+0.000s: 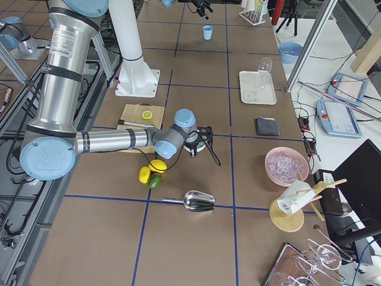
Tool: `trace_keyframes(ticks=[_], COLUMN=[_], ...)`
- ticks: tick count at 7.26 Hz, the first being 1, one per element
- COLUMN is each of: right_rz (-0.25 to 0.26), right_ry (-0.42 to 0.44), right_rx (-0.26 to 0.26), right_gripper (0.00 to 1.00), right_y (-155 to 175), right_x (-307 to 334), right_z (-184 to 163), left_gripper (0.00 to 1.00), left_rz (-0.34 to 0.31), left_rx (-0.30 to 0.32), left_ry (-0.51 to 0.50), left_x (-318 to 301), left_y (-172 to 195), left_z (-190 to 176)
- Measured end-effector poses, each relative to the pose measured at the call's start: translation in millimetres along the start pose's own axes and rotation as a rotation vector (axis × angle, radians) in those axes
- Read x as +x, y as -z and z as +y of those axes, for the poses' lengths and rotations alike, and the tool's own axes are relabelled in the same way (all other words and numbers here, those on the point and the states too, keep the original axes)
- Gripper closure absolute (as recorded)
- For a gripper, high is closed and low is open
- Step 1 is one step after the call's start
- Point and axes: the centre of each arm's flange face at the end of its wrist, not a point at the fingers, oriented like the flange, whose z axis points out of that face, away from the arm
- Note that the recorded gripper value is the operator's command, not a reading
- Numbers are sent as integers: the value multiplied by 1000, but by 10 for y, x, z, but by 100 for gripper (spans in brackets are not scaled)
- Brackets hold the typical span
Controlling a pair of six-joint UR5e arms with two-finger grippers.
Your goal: Pour ice into bowl
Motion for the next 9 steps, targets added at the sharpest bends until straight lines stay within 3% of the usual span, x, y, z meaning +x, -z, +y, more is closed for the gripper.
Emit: trace_keyframes(ticks=[1, 2, 5, 7, 9], right_rz=[10, 10, -16, 9, 52], right_ry=[-12, -28, -54, -5, 63], right_rx=[-6, -17, -31, -30, -39], right_gripper=[35, 0, 0, 0, 0], right_y=[-27, -39, 128, 351, 628], right_x=[172, 299, 571, 845, 1227], right_z=[-6, -11, -94, -194, -283], left_gripper=[0, 0, 0, 0, 0], left_rz=[-3, -13, -73, -102, -167], left_rx=[-6, -13, -75, -186, -309], left_ry=[-16, -43, -130, -167, -264], left_x=[-35, -61, -120, -361, -673], left_y=[-1, -6, -176, -301, -366], left_z=[-33, -56, -378, -944, -1433])
